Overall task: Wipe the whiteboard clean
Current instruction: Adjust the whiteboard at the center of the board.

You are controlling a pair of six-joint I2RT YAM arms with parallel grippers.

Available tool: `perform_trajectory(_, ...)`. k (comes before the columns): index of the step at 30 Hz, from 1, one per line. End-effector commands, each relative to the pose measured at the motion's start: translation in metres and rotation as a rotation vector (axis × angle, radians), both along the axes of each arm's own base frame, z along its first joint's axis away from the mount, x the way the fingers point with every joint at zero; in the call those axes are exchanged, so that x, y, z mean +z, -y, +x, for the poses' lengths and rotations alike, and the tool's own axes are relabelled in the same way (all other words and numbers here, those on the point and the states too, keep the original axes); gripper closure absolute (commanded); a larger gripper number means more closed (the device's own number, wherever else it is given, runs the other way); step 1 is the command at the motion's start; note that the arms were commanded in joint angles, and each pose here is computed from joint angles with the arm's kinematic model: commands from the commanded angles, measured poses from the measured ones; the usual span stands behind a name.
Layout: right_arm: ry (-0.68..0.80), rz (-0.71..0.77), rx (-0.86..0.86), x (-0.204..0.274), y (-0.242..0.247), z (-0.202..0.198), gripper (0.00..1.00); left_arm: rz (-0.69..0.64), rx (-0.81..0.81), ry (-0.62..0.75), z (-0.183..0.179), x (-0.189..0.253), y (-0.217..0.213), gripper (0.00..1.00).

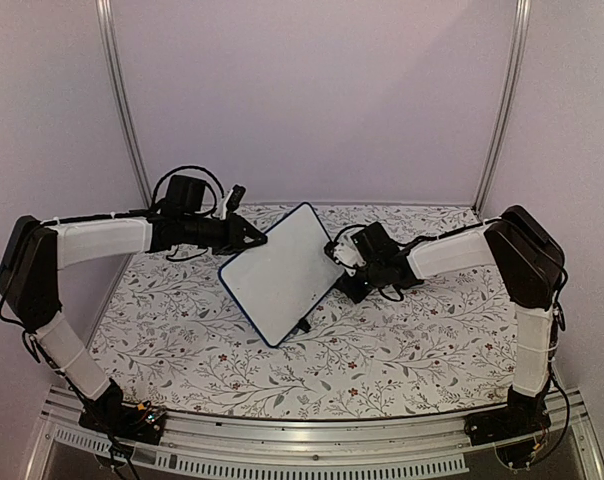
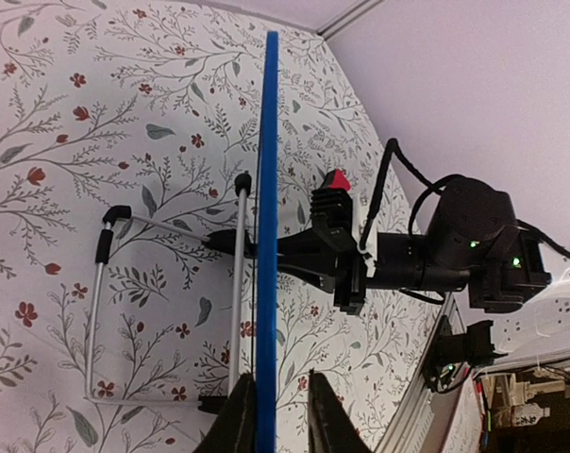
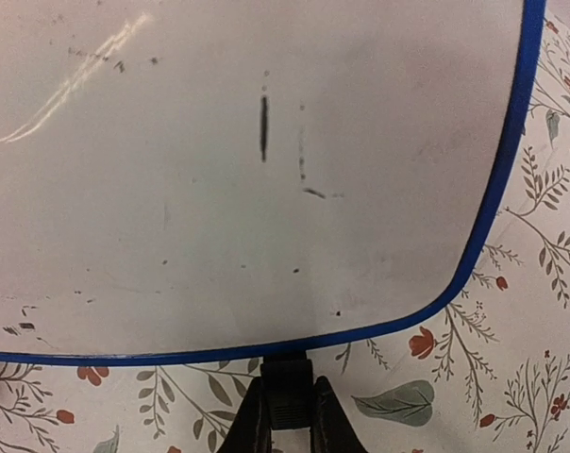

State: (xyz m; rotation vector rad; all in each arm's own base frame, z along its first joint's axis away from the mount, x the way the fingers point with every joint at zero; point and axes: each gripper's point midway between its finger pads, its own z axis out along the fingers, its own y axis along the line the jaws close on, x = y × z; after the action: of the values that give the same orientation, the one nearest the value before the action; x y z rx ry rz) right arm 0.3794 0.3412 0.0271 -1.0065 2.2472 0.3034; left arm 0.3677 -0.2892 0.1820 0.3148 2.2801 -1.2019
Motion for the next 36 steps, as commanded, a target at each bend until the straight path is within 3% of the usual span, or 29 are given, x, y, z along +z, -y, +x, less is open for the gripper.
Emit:
perform_trajectory(1,-0.009,0.045,0.007,0.009,-0.01,-0.007,1.0,-0.027,-0.023,0.026,0.0,0.009,0.005,0.79)
perform_trajectory(3,-0.006,0.042,-0.006,0.01,-0.009,-0.006,1.0,-0.026,-0.019,0.03,0.0,0.01,0.004,0.73)
perform_trajectory(7,-0.014,0.037,-0.053,0.009,-0.003,-0.005,1.0,-0.016,0.006,0.044,0.003,0.014,-0.001,0.46)
perform_trajectory(10,-0.01,0.02,-0.108,0.005,0.007,-0.004,1.0,-0.002,0.04,0.062,0.006,0.018,-0.007,0.09)
perform_trajectory(12,-0.002,0.008,-0.149,0.005,0.015,-0.003,1.0,0.005,0.071,0.079,0.009,0.023,-0.014,0.01)
perform_trajectory(23,-0.037,0.052,-0.401,0.01,0.037,0.002,1.0,0.015,0.38,0.191,0.036,0.055,-0.088,0.0)
perform_trajectory(29,-0.091,0.077,-0.591,0.004,0.049,0.006,1.0,0.027,0.398,0.161,0.04,0.043,-0.093,0.01)
perform_trajectory(36,-0.136,0.12,-0.739,-0.008,0.047,0.007,1.0,0.046,0.377,0.105,0.045,0.023,-0.088,0.23)
